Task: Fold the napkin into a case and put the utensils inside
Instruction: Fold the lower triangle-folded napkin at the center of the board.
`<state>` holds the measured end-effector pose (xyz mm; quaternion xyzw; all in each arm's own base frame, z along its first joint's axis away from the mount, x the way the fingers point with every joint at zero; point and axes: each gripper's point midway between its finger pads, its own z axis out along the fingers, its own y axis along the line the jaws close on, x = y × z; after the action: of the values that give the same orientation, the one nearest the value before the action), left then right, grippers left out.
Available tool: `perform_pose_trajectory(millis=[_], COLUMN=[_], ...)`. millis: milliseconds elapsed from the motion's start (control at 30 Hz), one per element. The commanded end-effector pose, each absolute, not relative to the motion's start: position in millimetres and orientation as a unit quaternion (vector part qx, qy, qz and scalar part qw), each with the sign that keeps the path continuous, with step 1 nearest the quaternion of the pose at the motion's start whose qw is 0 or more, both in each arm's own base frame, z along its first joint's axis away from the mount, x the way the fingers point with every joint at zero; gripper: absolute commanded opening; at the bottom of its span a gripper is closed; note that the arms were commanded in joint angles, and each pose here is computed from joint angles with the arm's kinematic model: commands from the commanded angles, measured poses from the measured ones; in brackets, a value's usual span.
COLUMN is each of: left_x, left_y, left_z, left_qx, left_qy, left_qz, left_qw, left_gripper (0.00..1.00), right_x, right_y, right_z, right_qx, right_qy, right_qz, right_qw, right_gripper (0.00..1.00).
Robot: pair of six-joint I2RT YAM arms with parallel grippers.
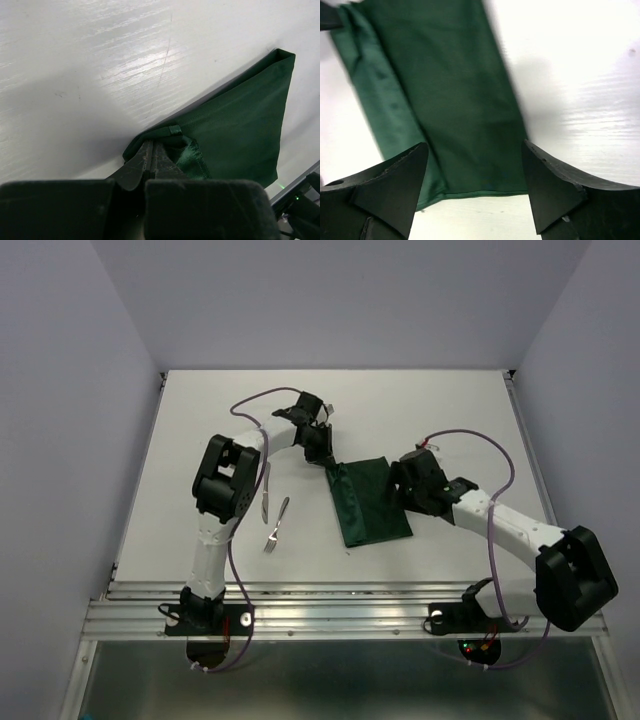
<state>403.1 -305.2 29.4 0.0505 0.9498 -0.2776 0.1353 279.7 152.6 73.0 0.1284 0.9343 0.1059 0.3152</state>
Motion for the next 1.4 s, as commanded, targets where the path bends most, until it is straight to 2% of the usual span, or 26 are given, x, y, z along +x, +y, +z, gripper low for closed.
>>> perform_pose_trajectory(millis=[0, 67, 100, 133, 233, 267, 400, 500, 600, 900, 1167, 1367], left_x=[401, 402, 402, 403, 404, 406, 408, 410, 412, 412, 416, 411], left_y=[-311, -311, -311, -311, -309, -309, -304, -305, -307, -318, -313, -296], left_z=[30, 30, 30, 29, 28, 30, 31, 35, 38, 60, 98, 99], left_qx=[0.080, 0.078, 0.075, 0.070, 0.057, 0.054, 0.038, 0.027, 0.018, 0.018, 0.019, 0.007], left_qy=[0.947, 0.948, 0.949, 0.950, 0.953, 0.954, 0.959, 0.958, 0.957, 0.943, 0.932, 0.937], left_qz=[-0.280, -0.279, -0.278, -0.275, -0.267, -0.264, -0.247, -0.249, -0.253, -0.290, -0.297, -0.266], left_qw=[0.132, 0.132, 0.132, 0.132, 0.130, 0.132, 0.135, 0.139, 0.141, 0.159, 0.209, 0.227], left_gripper=[0.00, 0.00, 0.00, 0.00, 0.00, 0.00, 0.00, 0.00, 0.00, 0.00, 0.00, 0.08], right_x=[286, 278, 277, 274, 266, 265, 265, 271, 278, 279, 267, 262], right_y=[179, 209, 221, 236, 272, 281, 294, 288, 278, 248, 243, 244], right_z=[101, 97, 97, 92, 90, 91, 85, 70, 57, 24, 10, 3], right_qx=[0.105, 0.065, 0.053, 0.032, -0.008, -0.017, -0.031, -0.018, 0.001, 0.040, 0.051, 0.056], right_qy=[0.924, 0.931, 0.929, 0.932, 0.931, 0.928, 0.928, 0.937, 0.944, 0.951, 0.953, 0.954], right_qz=[0.119, 0.139, 0.152, 0.165, 0.206, 0.221, 0.239, 0.205, 0.166, 0.094, 0.105, 0.112], right_qw=[0.348, 0.332, 0.332, 0.321, 0.302, 0.301, 0.284, 0.283, 0.286, 0.291, 0.279, 0.272], right_gripper=[0.80, 0.71, 0.55, 0.47, 0.26, 0.22, 0.21, 0.20, 0.14, 0.09, 0.09, 0.09])
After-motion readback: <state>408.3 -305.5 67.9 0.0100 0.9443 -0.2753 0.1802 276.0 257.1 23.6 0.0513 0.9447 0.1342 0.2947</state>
